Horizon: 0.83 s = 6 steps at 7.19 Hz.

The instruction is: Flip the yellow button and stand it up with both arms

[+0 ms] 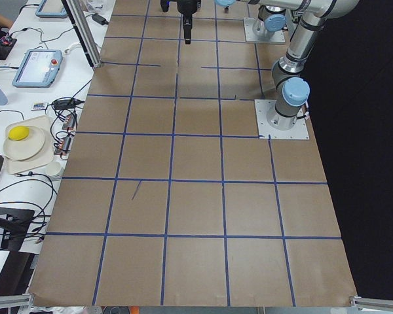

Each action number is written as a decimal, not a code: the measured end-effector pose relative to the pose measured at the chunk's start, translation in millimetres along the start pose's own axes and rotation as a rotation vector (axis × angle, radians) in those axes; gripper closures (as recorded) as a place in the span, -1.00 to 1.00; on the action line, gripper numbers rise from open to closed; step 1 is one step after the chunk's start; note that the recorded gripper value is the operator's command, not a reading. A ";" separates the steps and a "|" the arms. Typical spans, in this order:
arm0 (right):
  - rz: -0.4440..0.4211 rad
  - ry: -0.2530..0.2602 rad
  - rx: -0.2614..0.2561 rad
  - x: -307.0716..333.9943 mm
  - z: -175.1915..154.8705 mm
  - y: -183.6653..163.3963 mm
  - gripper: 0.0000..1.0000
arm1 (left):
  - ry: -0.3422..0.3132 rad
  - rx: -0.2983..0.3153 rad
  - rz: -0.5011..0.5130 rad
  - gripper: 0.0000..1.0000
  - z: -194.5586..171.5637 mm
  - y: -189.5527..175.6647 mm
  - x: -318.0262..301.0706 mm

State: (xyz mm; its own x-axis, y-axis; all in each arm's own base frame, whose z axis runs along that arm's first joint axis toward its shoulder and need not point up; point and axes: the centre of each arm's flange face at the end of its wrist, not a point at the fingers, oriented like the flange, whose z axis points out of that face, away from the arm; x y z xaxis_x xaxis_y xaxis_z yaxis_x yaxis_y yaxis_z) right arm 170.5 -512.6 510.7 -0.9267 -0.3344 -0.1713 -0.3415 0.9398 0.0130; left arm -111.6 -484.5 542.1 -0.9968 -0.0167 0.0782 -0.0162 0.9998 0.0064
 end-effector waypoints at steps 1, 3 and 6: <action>0.159 0.030 0.026 -10.5 -11.7 10.2 -0.99 | 0.000 0.000 0.000 -1.00 0.1 -0.1 0.0; 0.339 0.072 0.077 -16.2 -27.4 20.8 -1.00 | -0.001 0.001 0.000 -1.00 0.0 0.2 -0.1; 0.398 0.085 0.158 -15.3 -36.7 16.1 -1.00 | -0.001 0.005 0.000 -1.00 -1.3 0.1 0.0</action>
State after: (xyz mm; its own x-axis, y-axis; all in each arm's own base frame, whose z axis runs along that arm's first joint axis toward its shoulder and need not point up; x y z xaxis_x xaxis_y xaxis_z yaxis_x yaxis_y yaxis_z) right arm 173.3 -494.9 549.8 -0.9932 0.0575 -0.1015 0.0668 0.9937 -0.0904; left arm -111.5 -484.3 543.3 -0.9969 -0.0171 0.0767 -0.0170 0.9999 0.0018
